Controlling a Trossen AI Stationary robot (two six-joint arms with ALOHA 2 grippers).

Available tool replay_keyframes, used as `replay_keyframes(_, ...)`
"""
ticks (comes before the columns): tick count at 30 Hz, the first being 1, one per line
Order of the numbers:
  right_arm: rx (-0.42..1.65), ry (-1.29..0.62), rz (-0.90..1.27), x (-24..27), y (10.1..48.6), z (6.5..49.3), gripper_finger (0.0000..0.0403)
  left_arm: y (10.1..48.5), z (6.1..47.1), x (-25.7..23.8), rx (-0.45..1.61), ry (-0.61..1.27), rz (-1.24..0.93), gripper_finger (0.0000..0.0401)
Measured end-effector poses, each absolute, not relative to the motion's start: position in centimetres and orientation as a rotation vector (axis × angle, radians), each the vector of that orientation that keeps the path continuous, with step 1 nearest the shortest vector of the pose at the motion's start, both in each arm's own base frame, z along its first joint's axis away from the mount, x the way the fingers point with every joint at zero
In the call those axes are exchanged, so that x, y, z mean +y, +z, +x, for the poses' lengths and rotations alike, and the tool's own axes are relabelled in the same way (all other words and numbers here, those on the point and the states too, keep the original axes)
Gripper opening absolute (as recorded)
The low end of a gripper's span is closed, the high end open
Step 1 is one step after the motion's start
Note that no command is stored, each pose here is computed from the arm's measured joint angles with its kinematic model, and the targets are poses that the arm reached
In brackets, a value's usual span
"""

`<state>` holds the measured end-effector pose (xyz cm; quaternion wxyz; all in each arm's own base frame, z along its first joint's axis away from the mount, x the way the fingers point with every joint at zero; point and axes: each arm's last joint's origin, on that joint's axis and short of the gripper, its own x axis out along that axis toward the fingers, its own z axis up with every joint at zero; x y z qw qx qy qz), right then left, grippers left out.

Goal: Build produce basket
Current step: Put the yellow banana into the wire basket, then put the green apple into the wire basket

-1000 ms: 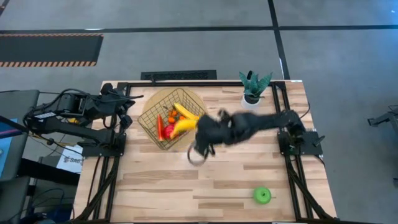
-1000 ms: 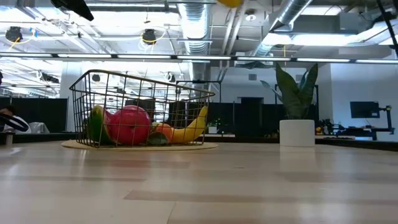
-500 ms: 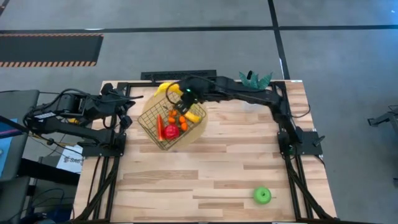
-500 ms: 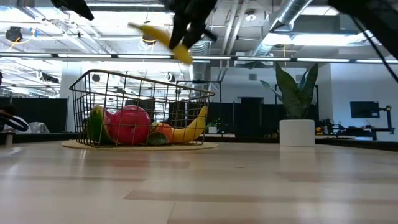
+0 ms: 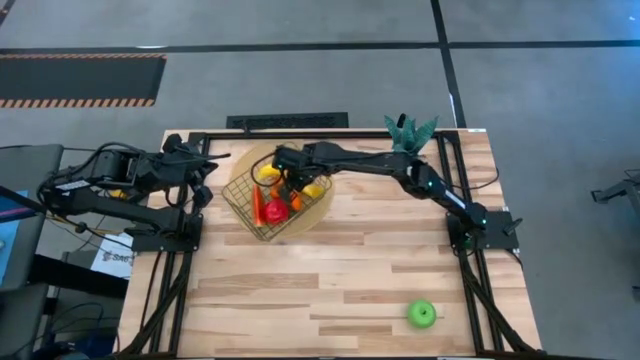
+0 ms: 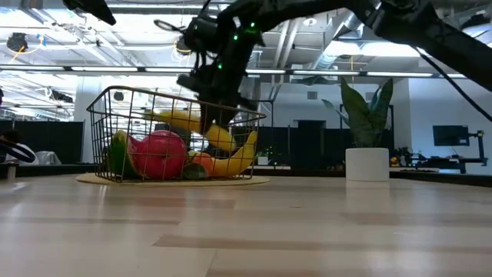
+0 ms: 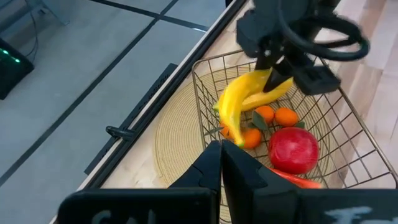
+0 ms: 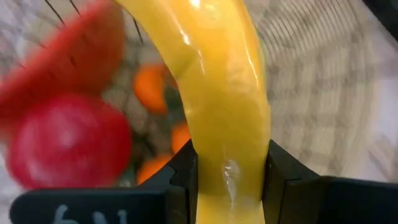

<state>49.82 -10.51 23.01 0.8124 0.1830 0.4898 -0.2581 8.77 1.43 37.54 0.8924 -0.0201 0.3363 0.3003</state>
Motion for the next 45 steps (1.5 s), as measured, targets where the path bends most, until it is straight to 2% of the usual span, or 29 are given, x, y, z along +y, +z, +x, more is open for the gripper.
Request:
replay_keyframes(7,1.126,-0.564,0.391,-10.7,21.6,49.5,0.0112,37.5,8.8,1.4,0.697,0.626,-0.040,0.0000)
replay_keyframes(14,1.142,-0.541,0.361,-10.4,21.7,49.5,0.0120,37.5,8.8,1.4,0.697,0.626,-0.040,0.0000)
replay_keyframes(21,1.155,-0.548,0.373,-9.9,22.5,49.2,0.0319,37.5,8.8,1.4,0.696,0.627,-0.040,0.0000)
replay_keyframes(23,1.159,-0.559,0.389,-9.7,23.0,48.9,0.0356,37.5,8.8,1.4,0.697,0.627,-0.039,0.0000)
replay_keyframes(26,1.152,-0.578,0.412,-9.4,24.2,48.4,0.0382,37.5,8.8,1.4,0.697,0.626,-0.040,0.0000)
replay_keyframes(29,1.146,-0.591,0.434,-8.8,26.6,47.1,0.0382,37.5,8.8,1.4,0.698,0.622,-0.042,0.0000)
replay_keyframes(35,1.183,-0.594,0.473,-4.3,33.1,42.5,0.0347,37.5,8.8,1.4,0.698,0.623,-0.041,0.0000)
replay_keyframes(41,1.113,-0.571,0.601,3.5,38.6,37.6,0.0320,37.5,8.8,1.4,0.695,0.626,-0.042,0.0000)
replay_keyframes(45,1.040,-0.581,0.701,9.6,40.2,35.0,0.0316,37.6,8.8,1.4,0.686,0.633,-0.061,0.0000)
